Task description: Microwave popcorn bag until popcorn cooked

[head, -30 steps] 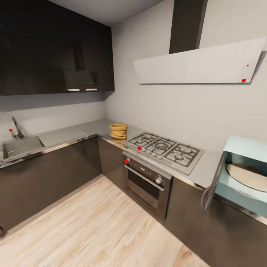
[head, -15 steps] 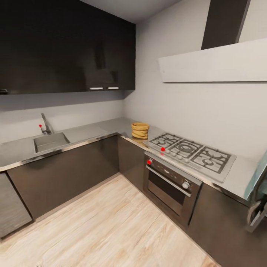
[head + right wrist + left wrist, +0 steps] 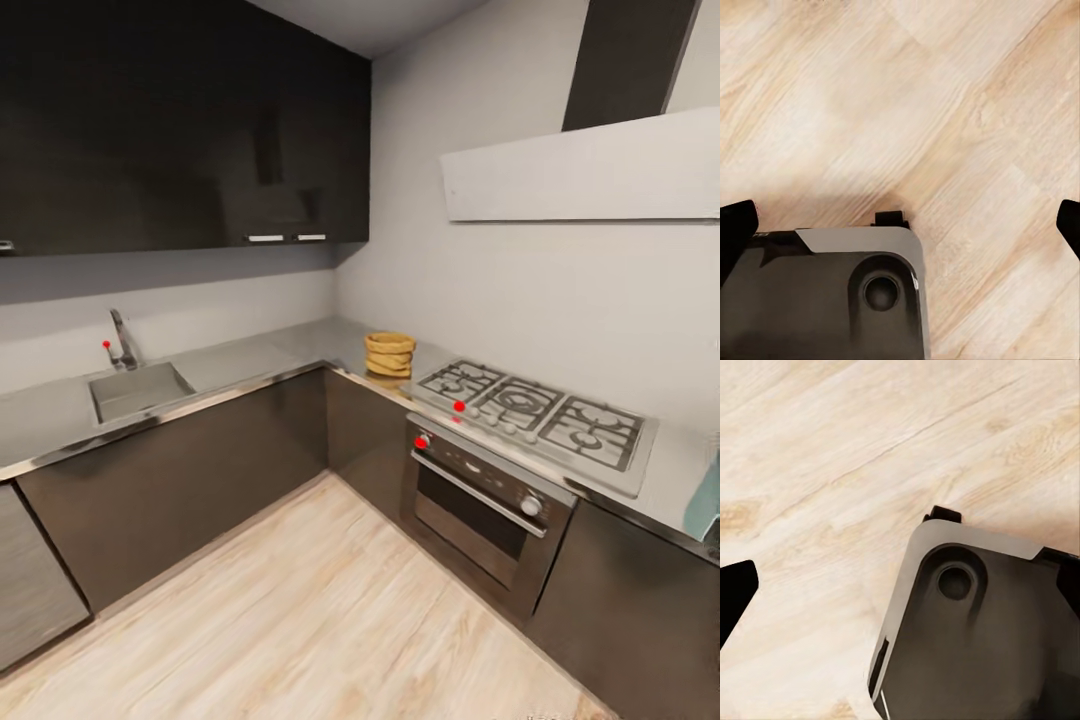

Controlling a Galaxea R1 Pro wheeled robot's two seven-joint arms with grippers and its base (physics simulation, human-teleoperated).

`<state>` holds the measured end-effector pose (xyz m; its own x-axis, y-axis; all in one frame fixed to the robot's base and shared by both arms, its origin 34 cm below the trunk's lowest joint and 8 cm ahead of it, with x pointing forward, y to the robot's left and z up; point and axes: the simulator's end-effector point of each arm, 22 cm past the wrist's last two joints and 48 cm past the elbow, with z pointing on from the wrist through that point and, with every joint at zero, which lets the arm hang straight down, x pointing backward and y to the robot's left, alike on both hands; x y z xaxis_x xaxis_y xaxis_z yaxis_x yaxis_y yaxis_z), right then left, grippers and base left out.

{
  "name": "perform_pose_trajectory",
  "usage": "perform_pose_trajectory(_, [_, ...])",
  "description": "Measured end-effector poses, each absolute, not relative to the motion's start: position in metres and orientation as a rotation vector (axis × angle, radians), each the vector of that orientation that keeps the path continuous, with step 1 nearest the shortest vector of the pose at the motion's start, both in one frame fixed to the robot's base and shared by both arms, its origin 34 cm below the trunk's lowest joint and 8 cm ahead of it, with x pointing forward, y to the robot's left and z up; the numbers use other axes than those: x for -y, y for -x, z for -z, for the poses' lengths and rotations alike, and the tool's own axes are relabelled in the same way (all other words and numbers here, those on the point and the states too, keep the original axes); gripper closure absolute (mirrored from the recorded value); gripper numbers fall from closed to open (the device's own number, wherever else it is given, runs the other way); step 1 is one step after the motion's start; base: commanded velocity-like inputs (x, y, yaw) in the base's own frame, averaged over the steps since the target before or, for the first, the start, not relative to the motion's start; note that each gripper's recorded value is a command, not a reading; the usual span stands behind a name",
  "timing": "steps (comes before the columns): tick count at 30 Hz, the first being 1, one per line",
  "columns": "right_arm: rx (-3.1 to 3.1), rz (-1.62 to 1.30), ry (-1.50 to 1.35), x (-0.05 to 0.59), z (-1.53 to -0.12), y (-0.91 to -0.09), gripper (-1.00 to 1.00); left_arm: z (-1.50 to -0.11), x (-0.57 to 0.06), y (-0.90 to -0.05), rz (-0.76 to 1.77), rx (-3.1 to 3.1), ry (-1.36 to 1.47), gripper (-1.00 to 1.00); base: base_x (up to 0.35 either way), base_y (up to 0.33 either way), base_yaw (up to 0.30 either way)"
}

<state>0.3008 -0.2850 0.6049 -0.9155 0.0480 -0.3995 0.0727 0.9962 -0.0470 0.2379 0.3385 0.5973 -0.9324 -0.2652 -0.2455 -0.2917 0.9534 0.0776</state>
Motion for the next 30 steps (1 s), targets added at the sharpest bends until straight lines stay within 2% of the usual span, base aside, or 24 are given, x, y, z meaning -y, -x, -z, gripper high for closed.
perform_pose_trajectory(6, [-2.73,0.085,-0.086,0.2849,-0.6049,-0.3008,-1.0,-0.5973,-0.3386,-0.2379,-0.165,-2.873,0.415,-1.0,0.121,0.297,-0.254])
perform_pose_trajectory(17, [-2.73,0.086,-0.086,0.2851,-0.6049,-0.3008,-1.0,-0.5974,-0.3386,-0.2378,-0.166,-2.873,0.415,-1.0,0.135,0.297,-0.015])
perform_pose_trajectory(30, [-2.729,0.085,-0.084,0.2849,-0.605,-0.3009,-1.0,-0.5973,-0.3382,-0.2379,-0.165,-2.873,0.415,-1.0,0.169,0.28,-0.259])
